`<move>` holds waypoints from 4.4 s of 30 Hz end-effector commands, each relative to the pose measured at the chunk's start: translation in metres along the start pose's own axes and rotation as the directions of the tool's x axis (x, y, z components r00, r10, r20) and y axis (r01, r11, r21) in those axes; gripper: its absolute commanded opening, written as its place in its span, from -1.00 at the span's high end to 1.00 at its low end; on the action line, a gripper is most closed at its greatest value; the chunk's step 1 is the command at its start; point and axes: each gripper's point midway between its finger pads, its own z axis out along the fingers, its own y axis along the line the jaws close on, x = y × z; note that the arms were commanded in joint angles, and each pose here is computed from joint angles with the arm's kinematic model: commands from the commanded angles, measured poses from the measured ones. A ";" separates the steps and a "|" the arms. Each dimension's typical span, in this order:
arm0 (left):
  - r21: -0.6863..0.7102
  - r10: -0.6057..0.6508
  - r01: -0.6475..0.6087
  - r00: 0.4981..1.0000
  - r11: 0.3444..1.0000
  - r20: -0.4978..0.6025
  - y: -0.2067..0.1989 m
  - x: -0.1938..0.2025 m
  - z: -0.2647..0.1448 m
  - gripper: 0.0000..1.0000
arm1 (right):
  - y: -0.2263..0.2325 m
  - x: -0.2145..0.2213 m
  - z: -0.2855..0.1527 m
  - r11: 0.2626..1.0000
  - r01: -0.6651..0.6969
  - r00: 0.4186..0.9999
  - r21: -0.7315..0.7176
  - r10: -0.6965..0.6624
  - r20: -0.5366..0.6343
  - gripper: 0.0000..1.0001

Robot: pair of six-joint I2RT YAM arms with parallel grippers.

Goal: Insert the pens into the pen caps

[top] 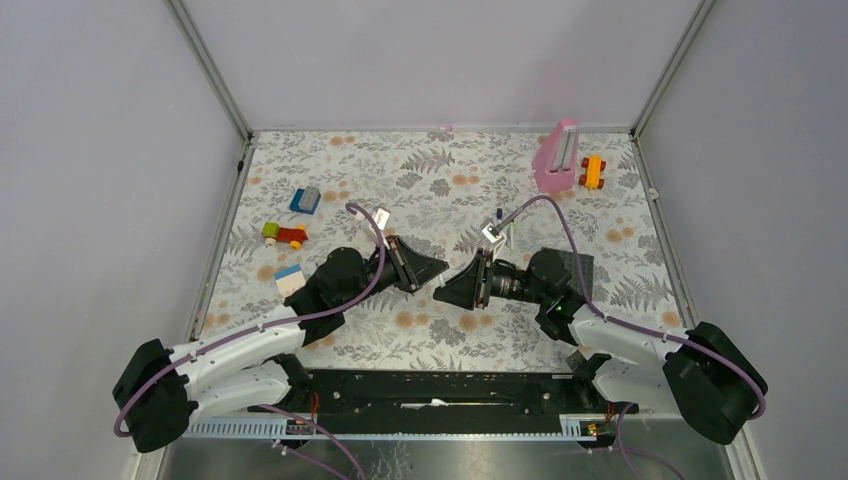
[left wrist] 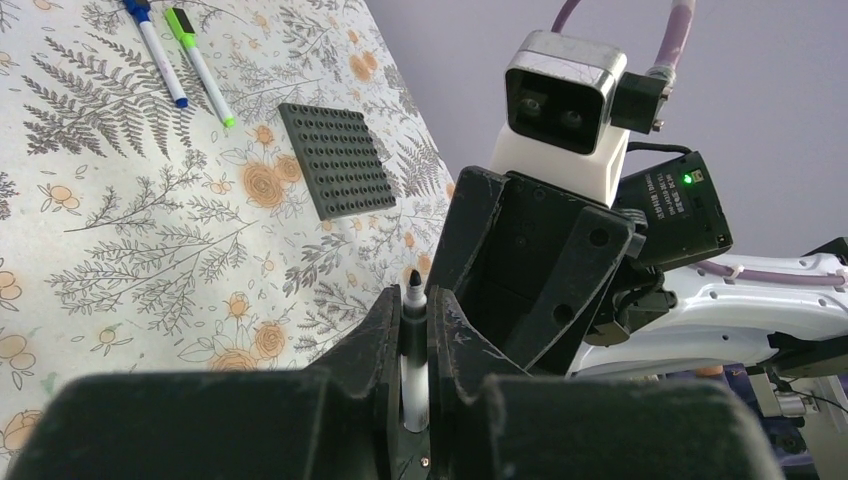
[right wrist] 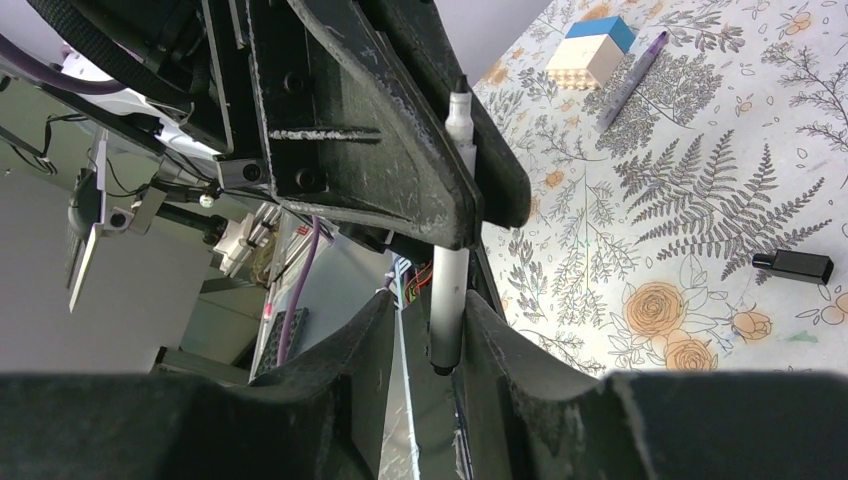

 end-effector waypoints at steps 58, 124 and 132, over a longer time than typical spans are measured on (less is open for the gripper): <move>-0.012 -0.015 0.016 0.998 1.000 0.065 0.006 -0.006 -0.012 0.40 | 0.002 -0.026 0.011 0.999 0.051 0.995 0.011 -0.052 0.079 1.00; -0.648 0.069 -0.452 0.847 0.613 -0.527 0.213 0.075 0.006 0.70 | -0.139 -0.012 -0.042 0.736 0.204 0.971 0.646 -0.234 -0.040 1.00; -0.627 0.096 -0.467 0.842 0.623 -0.531 0.205 0.067 0.008 0.07 | -0.139 -0.011 -0.042 0.739 0.203 0.972 0.643 -0.232 -0.040 1.00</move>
